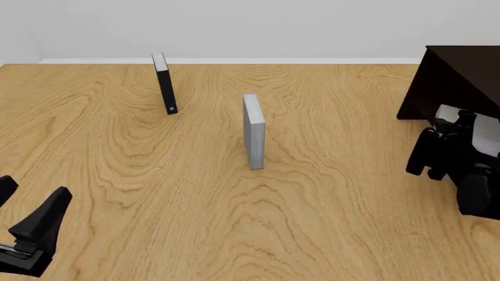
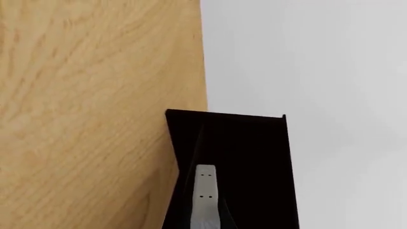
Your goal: Pick up the book on the right and place it on the cabinet shelf.
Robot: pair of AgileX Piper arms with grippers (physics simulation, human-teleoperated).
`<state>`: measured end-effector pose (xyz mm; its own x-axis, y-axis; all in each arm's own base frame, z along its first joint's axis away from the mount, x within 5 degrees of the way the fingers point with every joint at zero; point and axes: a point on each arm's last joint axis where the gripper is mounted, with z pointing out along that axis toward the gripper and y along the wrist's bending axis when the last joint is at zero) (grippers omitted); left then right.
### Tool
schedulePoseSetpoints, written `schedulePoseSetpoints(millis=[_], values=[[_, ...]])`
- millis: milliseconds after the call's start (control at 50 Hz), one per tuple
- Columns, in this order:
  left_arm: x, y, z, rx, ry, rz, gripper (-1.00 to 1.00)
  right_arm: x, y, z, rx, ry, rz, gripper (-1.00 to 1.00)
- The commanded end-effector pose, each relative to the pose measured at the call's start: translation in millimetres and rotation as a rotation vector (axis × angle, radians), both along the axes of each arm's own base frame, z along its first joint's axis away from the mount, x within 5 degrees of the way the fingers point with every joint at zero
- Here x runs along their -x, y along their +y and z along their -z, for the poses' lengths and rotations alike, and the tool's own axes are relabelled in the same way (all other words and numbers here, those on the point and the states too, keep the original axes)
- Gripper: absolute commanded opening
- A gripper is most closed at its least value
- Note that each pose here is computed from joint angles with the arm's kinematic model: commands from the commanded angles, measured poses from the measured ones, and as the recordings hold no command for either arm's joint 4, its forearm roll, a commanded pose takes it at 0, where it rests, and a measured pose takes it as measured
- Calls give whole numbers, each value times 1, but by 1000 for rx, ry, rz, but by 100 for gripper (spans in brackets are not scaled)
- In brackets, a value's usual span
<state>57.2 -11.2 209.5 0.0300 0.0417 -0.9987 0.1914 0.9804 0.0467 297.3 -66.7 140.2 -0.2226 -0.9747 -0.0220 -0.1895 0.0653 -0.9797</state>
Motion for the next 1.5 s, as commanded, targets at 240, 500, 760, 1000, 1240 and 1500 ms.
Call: schedulePoseSetpoints(millis=[240, 500, 760, 1000, 1240, 1500], values=[[1, 0, 0, 3, -1, 0, 100, 2, 3, 9, -99, 81, 13, -100], [0, 0, 0, 4, 2, 1, 100, 1, 4, 11, -111, 99, 14, 100], [1, 0, 0, 6, 3, 1, 100, -1, 7, 7, -112, 98, 1, 100], [0, 0, 0, 7, 3, 4, 100, -5, 15, -4, -111, 78, -26, 100], [0, 0, -1, 6, -2, 4, 100, -12, 25, -8, -117, 77, -60, 100], [0, 0, -1, 10, 2, -3, 100, -14, 26, -10, -125, 72, -63, 100]])
